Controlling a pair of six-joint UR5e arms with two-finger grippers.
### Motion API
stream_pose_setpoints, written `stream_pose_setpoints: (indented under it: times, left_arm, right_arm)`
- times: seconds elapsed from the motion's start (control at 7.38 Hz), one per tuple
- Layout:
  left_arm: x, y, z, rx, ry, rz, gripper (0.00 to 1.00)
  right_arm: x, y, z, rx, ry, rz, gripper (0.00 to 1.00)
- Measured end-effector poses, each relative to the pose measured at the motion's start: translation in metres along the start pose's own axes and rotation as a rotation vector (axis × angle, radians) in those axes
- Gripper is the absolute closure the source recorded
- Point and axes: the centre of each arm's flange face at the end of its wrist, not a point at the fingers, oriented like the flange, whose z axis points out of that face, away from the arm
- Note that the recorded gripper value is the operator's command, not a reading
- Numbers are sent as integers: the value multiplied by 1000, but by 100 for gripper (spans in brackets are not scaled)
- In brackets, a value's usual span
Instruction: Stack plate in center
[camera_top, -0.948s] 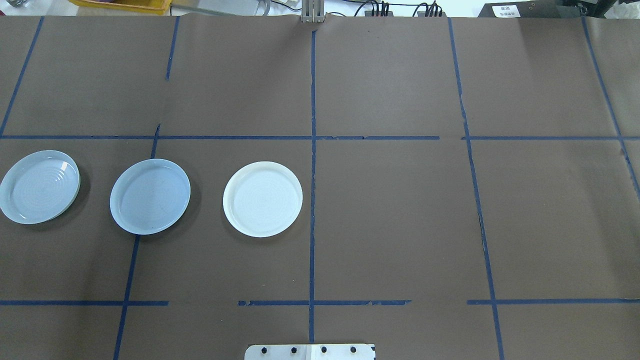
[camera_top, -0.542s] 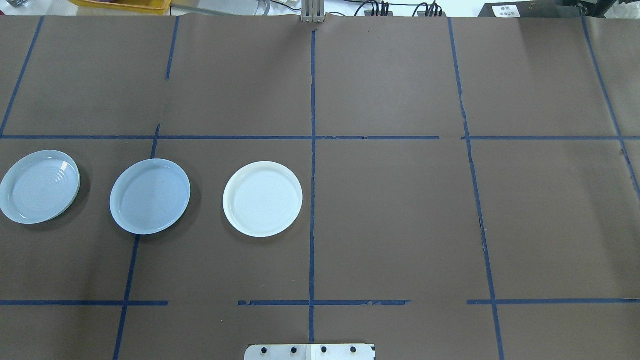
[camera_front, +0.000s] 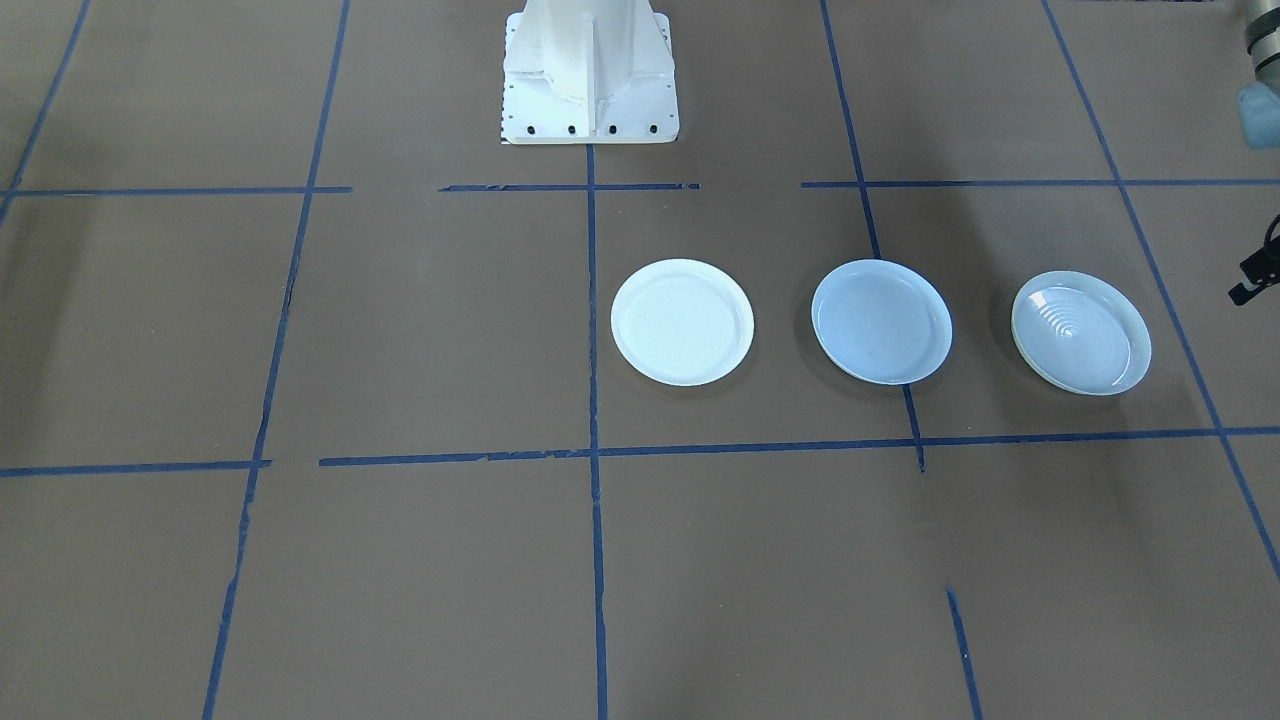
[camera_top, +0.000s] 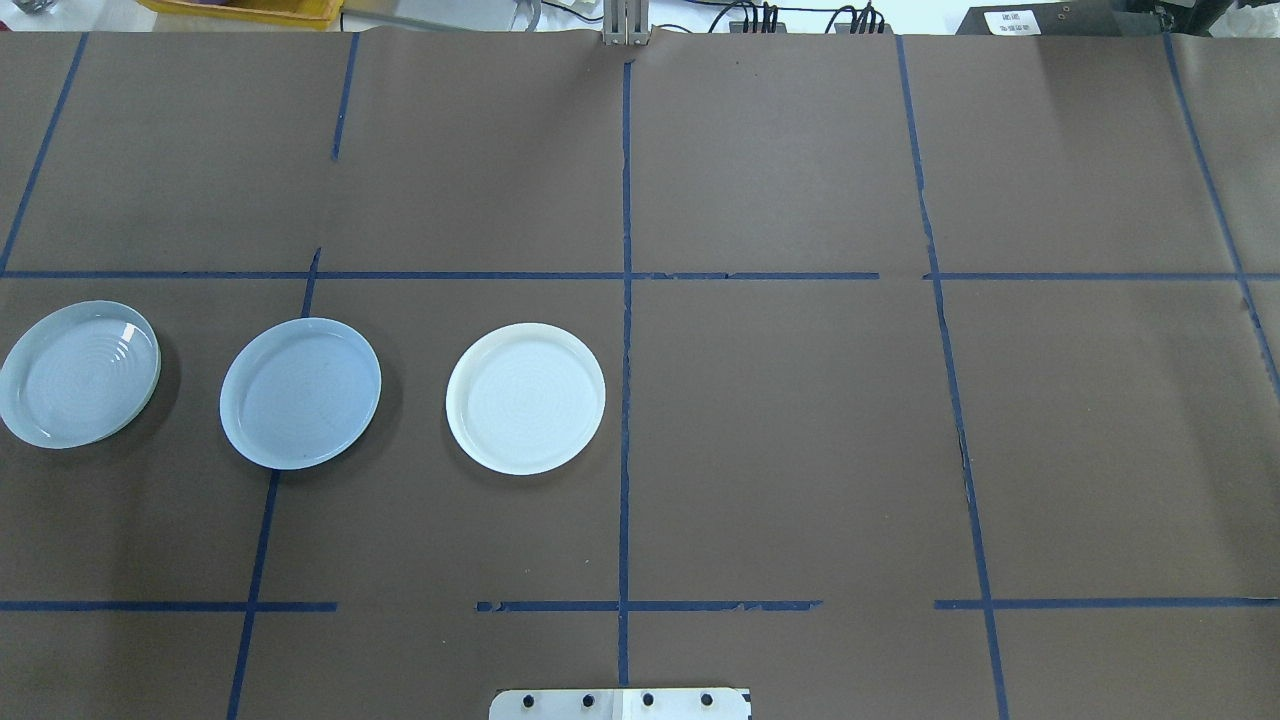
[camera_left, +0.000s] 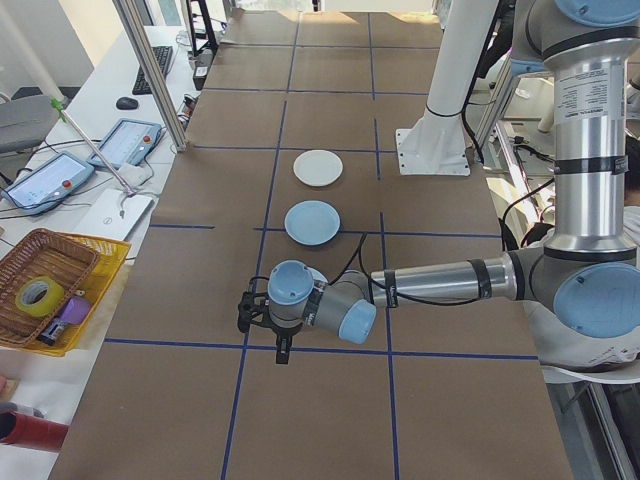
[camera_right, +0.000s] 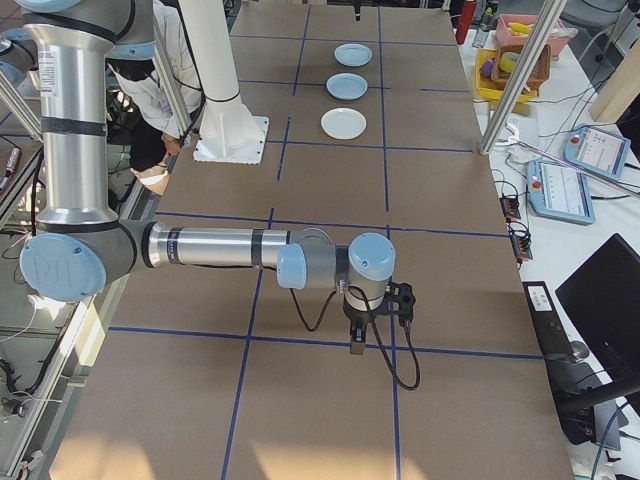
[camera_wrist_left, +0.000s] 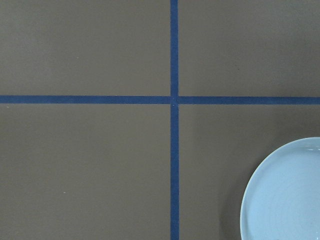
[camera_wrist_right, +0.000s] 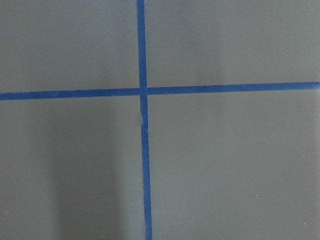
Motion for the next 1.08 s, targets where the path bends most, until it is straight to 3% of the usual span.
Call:
stream_pose_setpoints:
  times: [0.54,1.08]
  left_arm:
    - [29,21,50,-20,65,-48,1]
    - [43,26,68,-52,76,-77,18]
  right_arm:
    - [0,0,0,0,0,-1,0]
    - [0,0,0,0,1,0,0]
